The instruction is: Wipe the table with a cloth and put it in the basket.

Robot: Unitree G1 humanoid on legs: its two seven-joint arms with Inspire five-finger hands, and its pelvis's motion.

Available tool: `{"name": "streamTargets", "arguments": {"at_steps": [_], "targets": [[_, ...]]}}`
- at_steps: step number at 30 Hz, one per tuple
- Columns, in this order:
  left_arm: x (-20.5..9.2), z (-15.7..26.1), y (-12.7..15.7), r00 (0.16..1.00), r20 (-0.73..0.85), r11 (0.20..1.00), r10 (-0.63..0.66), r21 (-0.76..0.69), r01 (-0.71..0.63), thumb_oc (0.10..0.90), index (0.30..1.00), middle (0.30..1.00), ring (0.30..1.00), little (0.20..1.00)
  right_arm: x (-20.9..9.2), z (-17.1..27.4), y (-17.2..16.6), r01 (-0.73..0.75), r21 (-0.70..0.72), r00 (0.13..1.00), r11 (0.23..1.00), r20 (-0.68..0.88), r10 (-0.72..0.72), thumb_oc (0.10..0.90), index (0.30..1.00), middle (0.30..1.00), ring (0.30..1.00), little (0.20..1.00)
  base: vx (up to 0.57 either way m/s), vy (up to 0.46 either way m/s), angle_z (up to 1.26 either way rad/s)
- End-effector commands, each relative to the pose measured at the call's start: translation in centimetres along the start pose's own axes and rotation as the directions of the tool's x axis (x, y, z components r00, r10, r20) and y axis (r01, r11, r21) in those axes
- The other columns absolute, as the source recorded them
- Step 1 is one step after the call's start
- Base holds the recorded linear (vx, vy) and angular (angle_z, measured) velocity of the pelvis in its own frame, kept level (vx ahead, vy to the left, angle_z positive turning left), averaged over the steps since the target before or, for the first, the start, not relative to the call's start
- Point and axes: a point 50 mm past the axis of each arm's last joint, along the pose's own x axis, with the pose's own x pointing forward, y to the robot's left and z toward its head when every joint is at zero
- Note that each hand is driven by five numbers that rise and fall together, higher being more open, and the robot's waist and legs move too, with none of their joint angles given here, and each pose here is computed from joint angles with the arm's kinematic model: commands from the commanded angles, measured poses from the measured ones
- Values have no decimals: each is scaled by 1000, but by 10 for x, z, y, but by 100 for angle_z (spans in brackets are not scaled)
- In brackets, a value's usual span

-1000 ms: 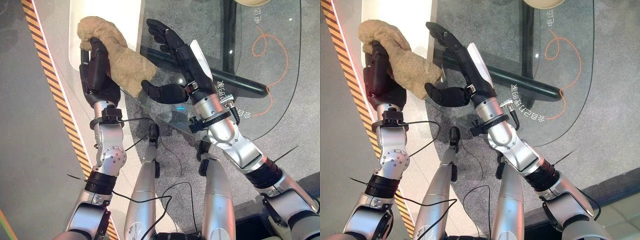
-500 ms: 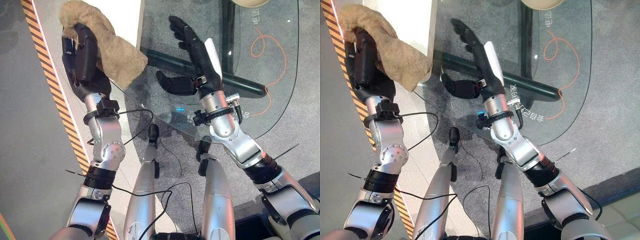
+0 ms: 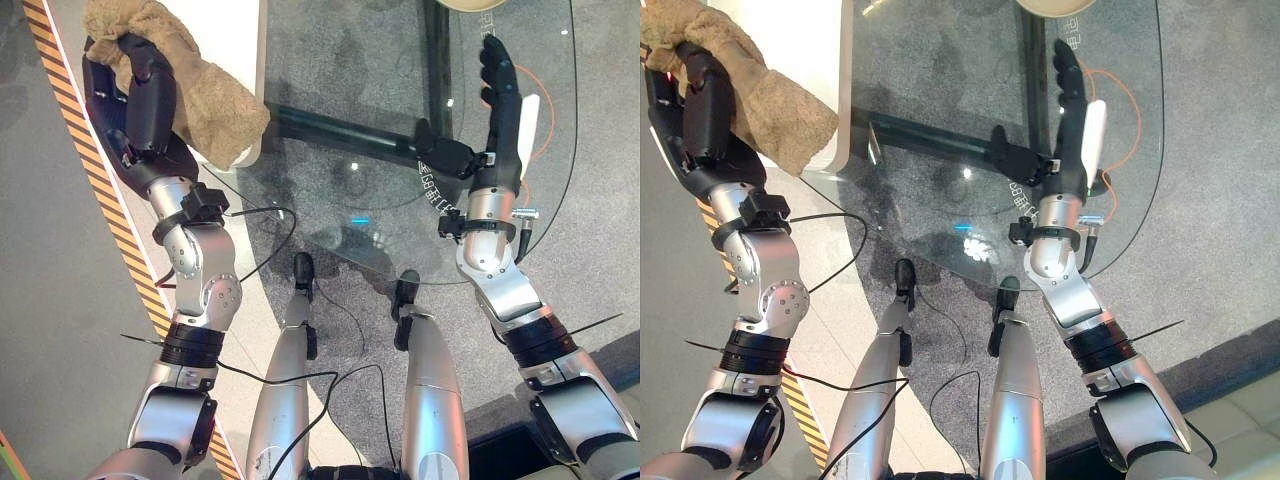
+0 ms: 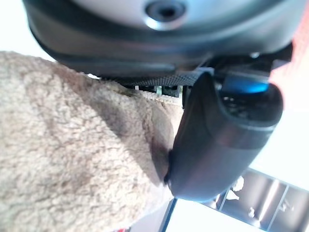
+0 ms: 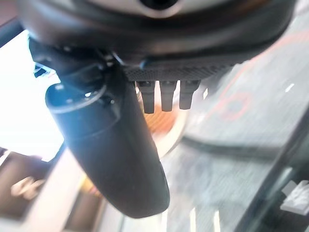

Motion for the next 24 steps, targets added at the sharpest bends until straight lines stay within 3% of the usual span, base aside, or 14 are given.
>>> {"name": "streamTargets", "arguments": {"at_steps": [1,5,9,19,24], "targets": [[33,75,-41,886,441,985,-141,-32,172,100,300,300,300,200,27,29,-33,204,112,965,973,145,-219,800,900,900,900,900,-8,26,-8],[50,73,-34,884,458,996,-91,34,85,100,300,300,300,200,33,-19,-66,406,40,914,913,-37,-404,800,900,900,900,900,-4,45,-4],[65,76,-35,881,469,995,-70,91,31,100,300,300,300,200,33,-44,-83,472,-80,873,878,-95,-478,800,900,900,900,900,-3,29,-6],[101,91,-48,867,495,964,-57,252,-80,100,300,300,300,200,-6,-124,-129,371,-397,788,839,-343,-511,800,900,900,900,900,4,1,-4],[110,91,-47,864,501,932,-45,332,-144,100,300,300,300,200,-25,-144,-139,299,-455,731,839,-456,-508,800,900,900,900,900,0,0,0]]}}
